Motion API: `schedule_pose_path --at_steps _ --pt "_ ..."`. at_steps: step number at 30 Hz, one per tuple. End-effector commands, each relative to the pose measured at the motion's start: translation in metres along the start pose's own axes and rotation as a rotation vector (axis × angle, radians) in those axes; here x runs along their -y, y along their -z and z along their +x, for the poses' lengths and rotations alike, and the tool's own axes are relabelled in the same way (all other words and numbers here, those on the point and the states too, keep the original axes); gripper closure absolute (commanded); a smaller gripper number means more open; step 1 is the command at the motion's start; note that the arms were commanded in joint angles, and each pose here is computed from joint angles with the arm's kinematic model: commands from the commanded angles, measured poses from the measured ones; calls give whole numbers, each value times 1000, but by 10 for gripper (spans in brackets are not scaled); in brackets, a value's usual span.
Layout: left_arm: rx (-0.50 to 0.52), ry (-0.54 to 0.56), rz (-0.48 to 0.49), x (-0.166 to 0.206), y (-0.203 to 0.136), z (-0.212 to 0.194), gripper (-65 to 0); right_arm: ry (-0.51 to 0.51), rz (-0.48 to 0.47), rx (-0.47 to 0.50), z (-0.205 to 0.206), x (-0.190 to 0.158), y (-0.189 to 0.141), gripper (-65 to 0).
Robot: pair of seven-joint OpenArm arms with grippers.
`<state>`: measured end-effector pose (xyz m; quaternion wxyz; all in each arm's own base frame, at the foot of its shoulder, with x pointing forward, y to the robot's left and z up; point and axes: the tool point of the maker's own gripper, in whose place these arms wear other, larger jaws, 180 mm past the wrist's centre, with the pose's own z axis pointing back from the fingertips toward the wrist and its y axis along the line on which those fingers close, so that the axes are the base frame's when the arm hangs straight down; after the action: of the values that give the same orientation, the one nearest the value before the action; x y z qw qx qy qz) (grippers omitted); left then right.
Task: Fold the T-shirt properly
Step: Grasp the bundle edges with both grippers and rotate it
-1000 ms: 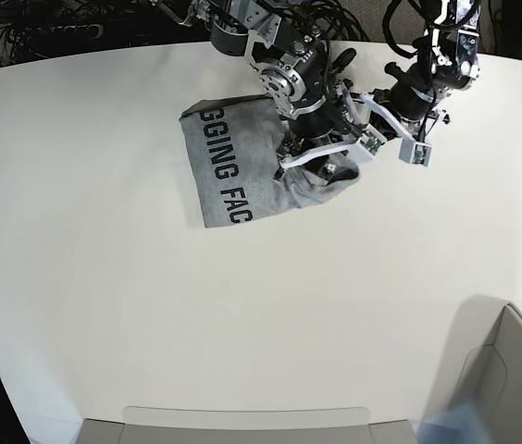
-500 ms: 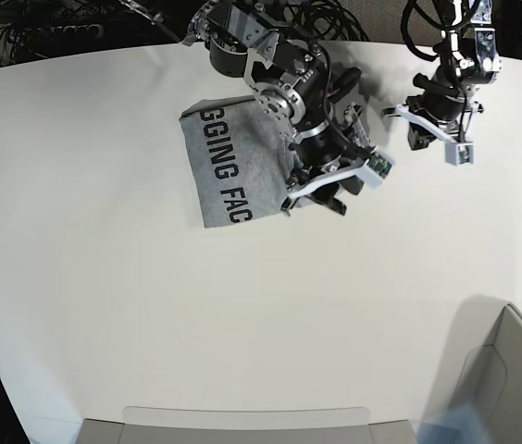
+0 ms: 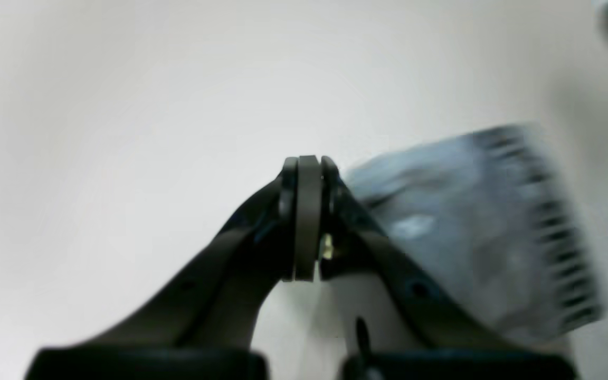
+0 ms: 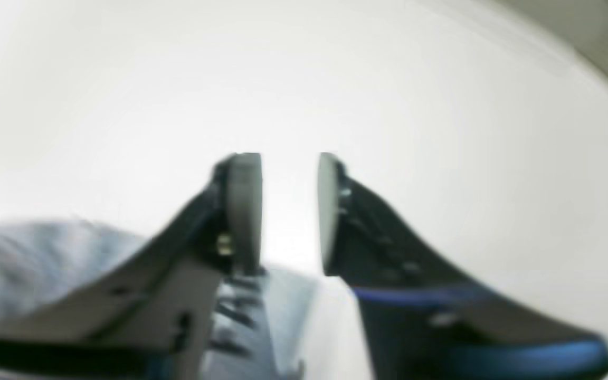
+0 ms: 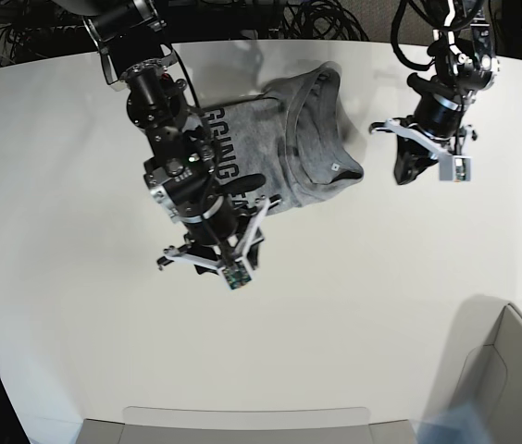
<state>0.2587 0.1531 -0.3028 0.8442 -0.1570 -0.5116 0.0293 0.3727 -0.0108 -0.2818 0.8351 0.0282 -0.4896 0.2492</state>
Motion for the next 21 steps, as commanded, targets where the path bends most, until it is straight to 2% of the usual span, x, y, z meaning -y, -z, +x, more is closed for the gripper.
schedule_pose_path --at_steps 1,4,8,11,14,17,21 --pt "49 20 -43 14 0 10 0 14 -34 58 15 19 -4 -77" --pt "115 43 -175 52 3 15 0 57 -50 17 -7 49 -9 0" --pt "105 57 -331 97 2 4 0 5 51 -51 -37 56 -10 -3" --pt "59 67 -369 113 6 -13 0 -10 125 -94 -57 53 -9 -6" --pt "-49 149 -357 115 16 -51 0 -9 151 -130 -69 50 -4 -6" --pt "-148 239 -299 97 37 -80 0 -2 154 -160 -80 50 -1 -6" --pt "-190 194 -149 57 57 -97 0 9 166 -198 -98 44 -4 -6"
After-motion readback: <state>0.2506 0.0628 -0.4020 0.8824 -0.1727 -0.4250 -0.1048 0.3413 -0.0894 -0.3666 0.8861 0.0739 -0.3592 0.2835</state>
